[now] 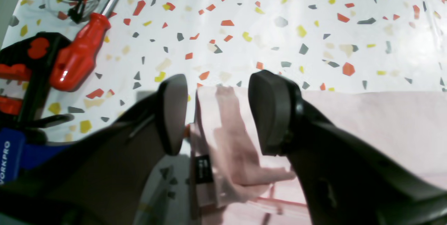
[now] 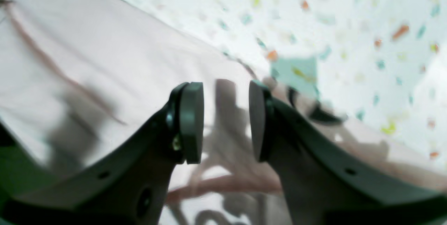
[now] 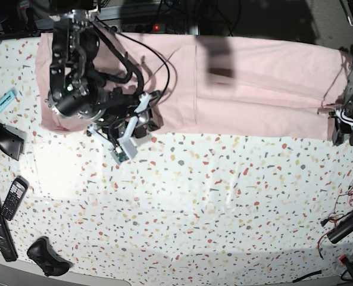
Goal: Fold the T-shirt properly
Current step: 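Fold the grasped side inward across the shirt with the right gripper, then grasp the opposite side edge with the left gripper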
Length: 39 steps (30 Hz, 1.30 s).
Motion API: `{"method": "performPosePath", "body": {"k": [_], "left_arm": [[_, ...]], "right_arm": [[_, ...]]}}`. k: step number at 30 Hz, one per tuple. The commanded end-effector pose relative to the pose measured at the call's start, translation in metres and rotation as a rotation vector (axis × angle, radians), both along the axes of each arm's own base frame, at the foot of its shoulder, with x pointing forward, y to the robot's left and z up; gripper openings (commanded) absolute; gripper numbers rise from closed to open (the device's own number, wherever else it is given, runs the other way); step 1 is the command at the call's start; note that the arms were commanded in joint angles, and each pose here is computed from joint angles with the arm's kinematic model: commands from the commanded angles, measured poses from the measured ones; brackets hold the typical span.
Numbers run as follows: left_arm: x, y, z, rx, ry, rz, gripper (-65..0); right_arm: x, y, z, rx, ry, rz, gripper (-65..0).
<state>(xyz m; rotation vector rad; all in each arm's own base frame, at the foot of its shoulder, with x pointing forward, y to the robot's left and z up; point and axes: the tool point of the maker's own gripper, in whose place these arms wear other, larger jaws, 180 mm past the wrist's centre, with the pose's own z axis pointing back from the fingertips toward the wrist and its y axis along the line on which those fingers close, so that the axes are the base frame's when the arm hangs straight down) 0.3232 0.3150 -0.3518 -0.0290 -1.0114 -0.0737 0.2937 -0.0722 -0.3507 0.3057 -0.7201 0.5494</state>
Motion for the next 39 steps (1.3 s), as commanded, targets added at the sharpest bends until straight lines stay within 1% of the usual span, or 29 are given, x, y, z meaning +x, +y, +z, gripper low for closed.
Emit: {"method": "performPosePath", "body": {"k": [1, 4, 6, 8, 9, 15, 18, 20, 22, 24, 26, 30, 33, 35, 39], "left_arm": [[0.008, 0.005, 0.018, 0.014, -0.055, -0.003, -34.5], [0.005, 0.005, 0.015, 0.014, -0.046, -0.003, -34.5], [0.004, 0.005, 0.014, 0.014, -0.042, -0.003, -34.5], [0.004, 0.005, 0.014, 0.015, -0.042, -0.003, -34.5], [0.004, 0.005, 0.014, 0.015, -0.043, -0.003, -34.5], [0.004, 0.005, 0.014, 0.014, -0.044, -0.003, -34.5], [0.004, 0.005, 0.014, 0.014, -0.044, -0.003, -34.5], [0.004, 0.005, 0.014, 0.014, -0.044, -0.003, -34.5], [0.004, 0.005, 0.014, 0.014, -0.044, -0.003, -34.5], [0.004, 0.005, 0.014, 0.014, -0.044, -0.003, -34.5], [0.004, 0.005, 0.014, 0.014, -0.044, -0.003, -34.5], [0.004, 0.005, 0.014, 0.015, -0.044, -0.003, -34.5], [0.004, 0.005, 0.014, 0.015, -0.044, -0.003, -34.5], [0.004, 0.005, 0.014, 0.015, -0.044, -0.003, -34.5], [0.004, 0.005, 0.014, 0.015, -0.043, -0.003, -34.5]], "right_arm": [[0.014, -0.002, 0.011, 0.003, -0.041, -0.004, -44.0], [0.023, -0.007, 0.006, -0.022, -0.015, -0.011, -44.0], [0.024, -0.017, 0.001, -0.065, 0.017, -0.013, -44.0], [0.021, -0.033, -0.004, -0.118, 0.044, -0.039, -44.1], [0.017, -0.042, -0.008, -0.147, 0.071, -0.051, -44.1], [-0.011, -0.084, -0.029, -0.254, 0.151, -0.085, -44.1], [-0.022, -0.102, -0.025, -0.298, 0.142, -0.126, -44.1], [-0.027, -0.108, -0.015, -0.299, 0.114, -0.149, -44.2], [-0.035, -0.108, -0.003, -0.268, 0.084, -0.159, -44.2], [-0.045, -0.112, 0.004, -0.269, 0.071, -0.174, -44.2], [-0.060, -0.118, 0.003, -0.281, 0.087, -0.188, -44.2], [-0.089, -0.129, -0.013, -0.304, 0.163, -0.208, -44.2], [-0.099, -0.131, -0.018, -0.308, 0.190, -0.210, -44.2], [-0.103, -0.129, -0.020, -0.299, 0.200, -0.206, -44.2], [-0.104, -0.119, -0.021, -0.243, 0.210, -0.196, -44.2]]}}
